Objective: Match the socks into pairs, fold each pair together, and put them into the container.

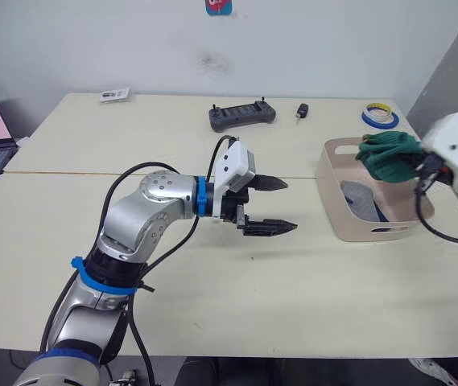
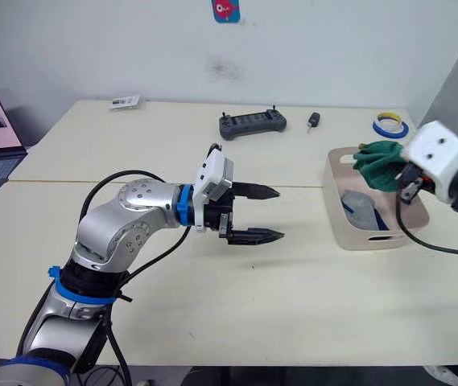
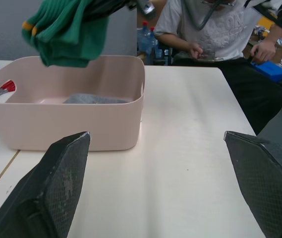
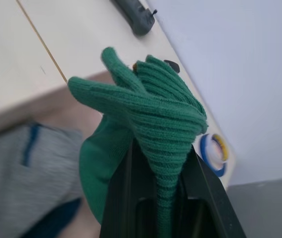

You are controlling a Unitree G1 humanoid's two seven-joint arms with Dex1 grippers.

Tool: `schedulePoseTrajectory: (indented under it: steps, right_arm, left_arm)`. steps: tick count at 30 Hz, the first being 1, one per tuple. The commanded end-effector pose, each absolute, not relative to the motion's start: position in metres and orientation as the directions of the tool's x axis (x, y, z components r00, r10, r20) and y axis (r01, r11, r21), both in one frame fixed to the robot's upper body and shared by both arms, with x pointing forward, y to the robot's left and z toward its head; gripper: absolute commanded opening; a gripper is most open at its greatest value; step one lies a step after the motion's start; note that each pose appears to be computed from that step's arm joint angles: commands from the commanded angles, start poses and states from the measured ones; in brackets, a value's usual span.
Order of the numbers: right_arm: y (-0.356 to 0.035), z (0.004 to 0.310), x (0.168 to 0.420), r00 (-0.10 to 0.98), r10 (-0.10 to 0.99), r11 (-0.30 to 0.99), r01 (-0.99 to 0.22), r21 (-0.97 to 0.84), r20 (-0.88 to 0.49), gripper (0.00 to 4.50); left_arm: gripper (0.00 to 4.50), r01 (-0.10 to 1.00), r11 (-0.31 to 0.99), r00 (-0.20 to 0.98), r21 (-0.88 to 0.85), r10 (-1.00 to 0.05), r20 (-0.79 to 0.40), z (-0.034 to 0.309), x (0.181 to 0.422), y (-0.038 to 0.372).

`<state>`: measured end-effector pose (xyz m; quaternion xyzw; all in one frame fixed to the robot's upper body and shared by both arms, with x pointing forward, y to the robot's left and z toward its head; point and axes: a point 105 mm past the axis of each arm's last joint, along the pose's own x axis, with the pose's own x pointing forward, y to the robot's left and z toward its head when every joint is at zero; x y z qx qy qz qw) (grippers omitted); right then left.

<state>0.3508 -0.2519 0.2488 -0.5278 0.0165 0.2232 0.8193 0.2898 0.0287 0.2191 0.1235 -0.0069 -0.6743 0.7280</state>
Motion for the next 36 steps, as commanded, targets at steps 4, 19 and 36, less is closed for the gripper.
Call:
schedulePoseTrajectory:
  steps: [4,19,36]
  right_arm:
    - [-0.238,0.214,0.359,0.804,0.42,0.06,-0.488,-0.871,-0.421,0.03]
    - [-0.251,0.216,0.348,0.646,0.365,-0.059,-0.703,-0.709,-0.671,2.75]
    - [-0.278,0.283,0.323,0.742,0.362,0.069,-0.625,-0.778,-0.564,4.4]
  left_arm:
    - [4.5,0.973,0.054,0.081,0.222,-0.99,-0.114,0.231,0.281,0.024]
    - [4.5,0.97,0.058,0.087,0.236,-0.99,-0.115,0.23,0.282,0.021]
    - [4.5,0.913,0.328,0.374,0.243,-0.912,-0.171,0.221,0.302,0.101]
